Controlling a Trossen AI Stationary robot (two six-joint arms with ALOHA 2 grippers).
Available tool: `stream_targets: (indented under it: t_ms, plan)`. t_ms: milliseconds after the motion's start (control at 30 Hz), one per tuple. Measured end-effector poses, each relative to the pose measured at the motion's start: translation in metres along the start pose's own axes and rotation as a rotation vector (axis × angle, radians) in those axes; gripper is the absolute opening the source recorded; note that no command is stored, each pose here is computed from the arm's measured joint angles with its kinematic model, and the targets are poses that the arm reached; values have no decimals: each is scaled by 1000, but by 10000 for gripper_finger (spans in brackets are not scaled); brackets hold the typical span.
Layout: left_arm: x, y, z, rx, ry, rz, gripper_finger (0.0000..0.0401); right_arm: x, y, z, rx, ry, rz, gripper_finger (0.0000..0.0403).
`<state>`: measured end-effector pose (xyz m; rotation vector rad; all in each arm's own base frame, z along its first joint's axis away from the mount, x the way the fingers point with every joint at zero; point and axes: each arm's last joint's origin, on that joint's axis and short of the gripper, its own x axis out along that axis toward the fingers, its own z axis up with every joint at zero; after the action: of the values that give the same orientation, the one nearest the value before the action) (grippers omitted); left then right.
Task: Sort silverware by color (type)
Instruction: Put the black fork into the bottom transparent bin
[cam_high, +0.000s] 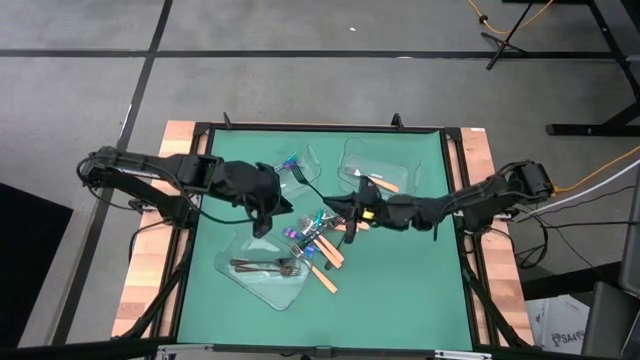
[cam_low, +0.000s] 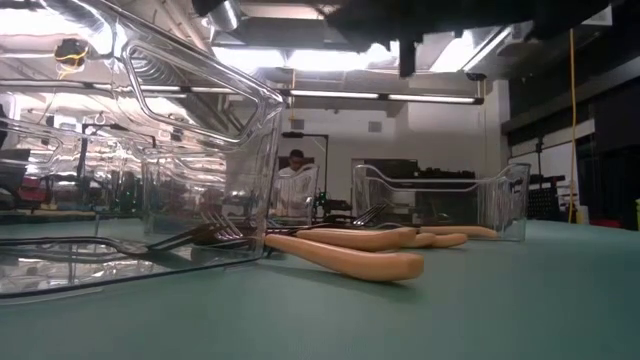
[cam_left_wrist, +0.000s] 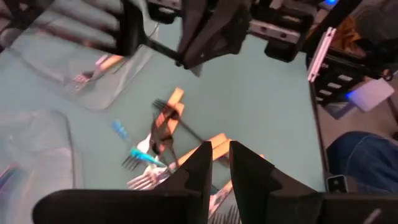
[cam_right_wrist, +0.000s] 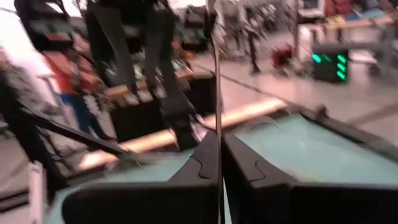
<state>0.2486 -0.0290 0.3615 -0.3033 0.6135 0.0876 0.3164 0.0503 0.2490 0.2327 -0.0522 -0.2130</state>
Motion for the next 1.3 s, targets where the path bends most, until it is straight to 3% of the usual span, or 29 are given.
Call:
stream_targets:
  t_ms: [200,433,667,1033,1300]
  plan:
    - [-1,-7,10,67,-127,-17,50,2,-3,17,-17,-135,143,0]
    - [-4,-11,25,157,-309,29,50,0,-1,28,-94,-248,176,0]
    - [-5,-15,37,233,-433,31,50,0,0,28,-156,-257,215,0]
    - [29,-20,38,253,-422,37,50,0,1,28,-186,-257,234,0]
    - [36,-21,38,252,-428,35,50,0,1,28,-187,-255,234,0]
